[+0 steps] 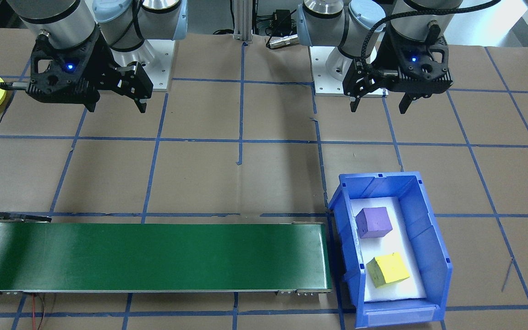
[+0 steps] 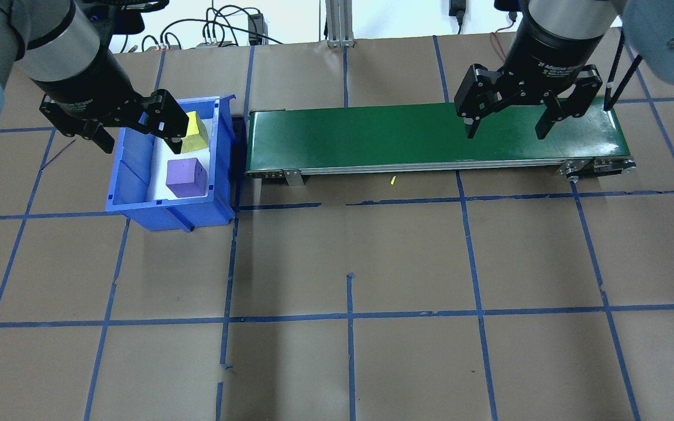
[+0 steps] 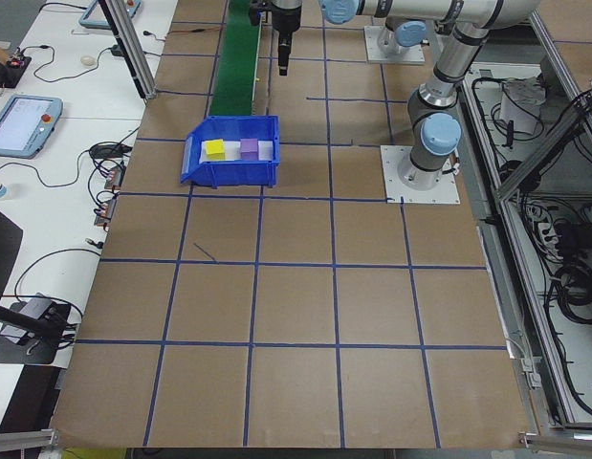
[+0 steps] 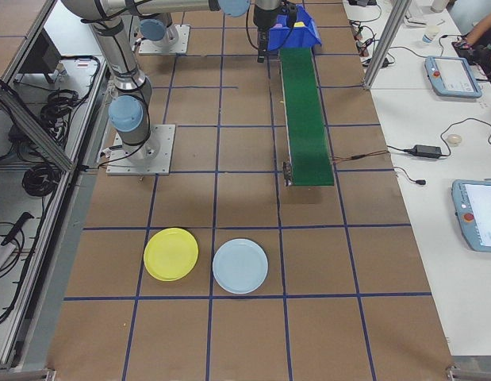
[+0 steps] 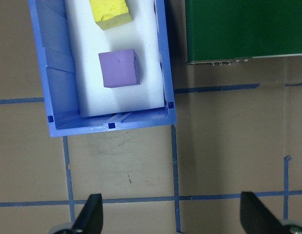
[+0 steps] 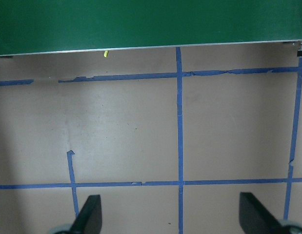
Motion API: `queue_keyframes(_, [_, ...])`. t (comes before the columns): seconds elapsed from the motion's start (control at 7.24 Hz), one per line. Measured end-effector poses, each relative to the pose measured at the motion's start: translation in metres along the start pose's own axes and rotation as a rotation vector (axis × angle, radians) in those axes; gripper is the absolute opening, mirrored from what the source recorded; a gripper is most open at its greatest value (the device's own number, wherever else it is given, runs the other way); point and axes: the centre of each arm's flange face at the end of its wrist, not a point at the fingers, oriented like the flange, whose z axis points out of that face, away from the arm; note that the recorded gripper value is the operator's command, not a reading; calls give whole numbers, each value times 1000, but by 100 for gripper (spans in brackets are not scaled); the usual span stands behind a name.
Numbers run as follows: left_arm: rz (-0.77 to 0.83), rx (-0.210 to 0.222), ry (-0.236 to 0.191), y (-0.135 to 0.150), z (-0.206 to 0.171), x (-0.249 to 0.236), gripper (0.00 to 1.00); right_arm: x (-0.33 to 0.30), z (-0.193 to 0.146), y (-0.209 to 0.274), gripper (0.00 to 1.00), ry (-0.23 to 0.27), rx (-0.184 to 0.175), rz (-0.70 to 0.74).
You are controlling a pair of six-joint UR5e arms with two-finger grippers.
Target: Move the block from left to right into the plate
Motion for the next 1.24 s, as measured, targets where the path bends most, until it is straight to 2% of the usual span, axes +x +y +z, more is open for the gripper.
queue_keyframes(0.41, [-63, -25, 7, 4, 0, -2, 100, 4, 2, -1, 100, 6, -5, 8])
queue_keyframes(0.83, [-51, -40, 8, -4, 9, -14, 100, 5, 4, -1, 100, 2, -12, 3])
queue_keyframes(0.97, [-58, -54, 21, -23, 29, -38, 100, 6, 4, -2, 100, 2, -12, -2])
queue_keyframes(1.24, [-57, -57, 55, -81, 98, -81, 100, 9, 2, -3, 100, 7, -9, -17])
